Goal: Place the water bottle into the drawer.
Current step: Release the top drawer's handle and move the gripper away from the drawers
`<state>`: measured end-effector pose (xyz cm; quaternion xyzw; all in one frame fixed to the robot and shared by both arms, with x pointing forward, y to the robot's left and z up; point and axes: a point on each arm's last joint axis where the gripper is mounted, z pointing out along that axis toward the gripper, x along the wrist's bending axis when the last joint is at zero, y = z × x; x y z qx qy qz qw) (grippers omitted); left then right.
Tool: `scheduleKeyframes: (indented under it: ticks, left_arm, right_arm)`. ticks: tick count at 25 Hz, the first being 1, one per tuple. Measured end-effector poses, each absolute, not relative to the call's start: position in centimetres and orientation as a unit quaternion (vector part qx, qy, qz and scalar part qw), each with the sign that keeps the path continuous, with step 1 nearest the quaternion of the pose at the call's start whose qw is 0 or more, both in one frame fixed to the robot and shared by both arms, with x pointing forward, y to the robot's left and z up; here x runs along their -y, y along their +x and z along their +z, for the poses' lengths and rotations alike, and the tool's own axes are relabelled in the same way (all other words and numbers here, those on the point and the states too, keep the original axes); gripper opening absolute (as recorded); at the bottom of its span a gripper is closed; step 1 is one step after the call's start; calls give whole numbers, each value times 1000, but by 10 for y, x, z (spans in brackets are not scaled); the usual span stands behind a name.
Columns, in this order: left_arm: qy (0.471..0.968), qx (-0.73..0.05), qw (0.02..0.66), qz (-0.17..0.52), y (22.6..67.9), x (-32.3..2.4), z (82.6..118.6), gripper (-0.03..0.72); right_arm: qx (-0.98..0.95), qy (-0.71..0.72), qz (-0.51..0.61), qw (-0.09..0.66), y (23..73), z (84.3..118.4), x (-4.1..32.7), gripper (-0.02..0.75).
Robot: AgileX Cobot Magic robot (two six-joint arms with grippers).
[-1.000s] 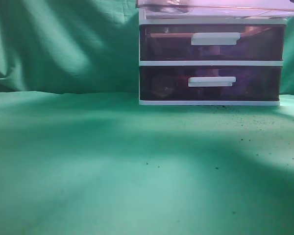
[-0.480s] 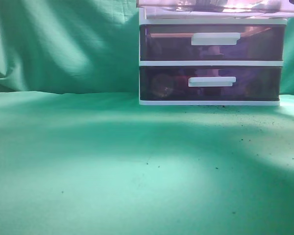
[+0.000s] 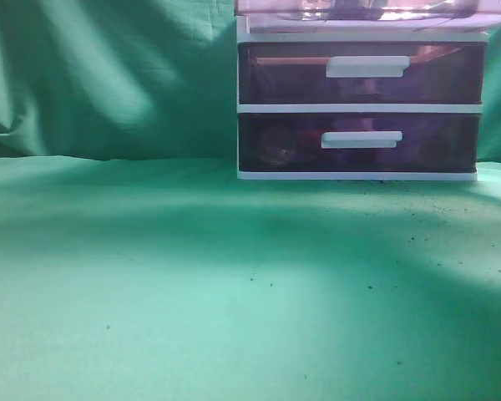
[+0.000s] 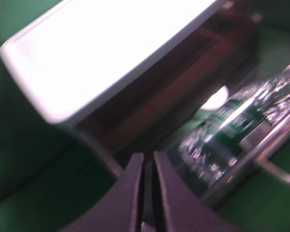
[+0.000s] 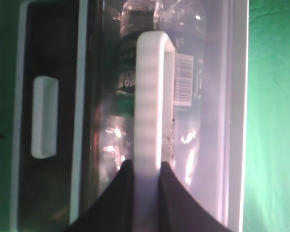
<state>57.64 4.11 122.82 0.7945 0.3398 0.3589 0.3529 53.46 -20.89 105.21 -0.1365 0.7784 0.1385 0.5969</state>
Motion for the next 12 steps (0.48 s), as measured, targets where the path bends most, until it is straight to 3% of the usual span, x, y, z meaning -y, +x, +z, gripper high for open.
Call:
scheduleKeyframes:
  ticks: [2,4,9,12]
  left_arm:
    - [785,-405,287,371,569,-65,1232,0]
    - [773,-438,263,375,560,-80,1241,0]
    - [768,-433,340,327,524,-95,1274,0]
    - [772,-427,347,317,505,-109,1276,0]
  right_arm:
    - [-777,-140,131,599,543,1056,208,95]
    - [-776,-142,129,601,557,1056,204,95]
    - [-767,-146,119,613,599,1055,198,95]
    - [-763,-144,114,620,621,1056,196,95]
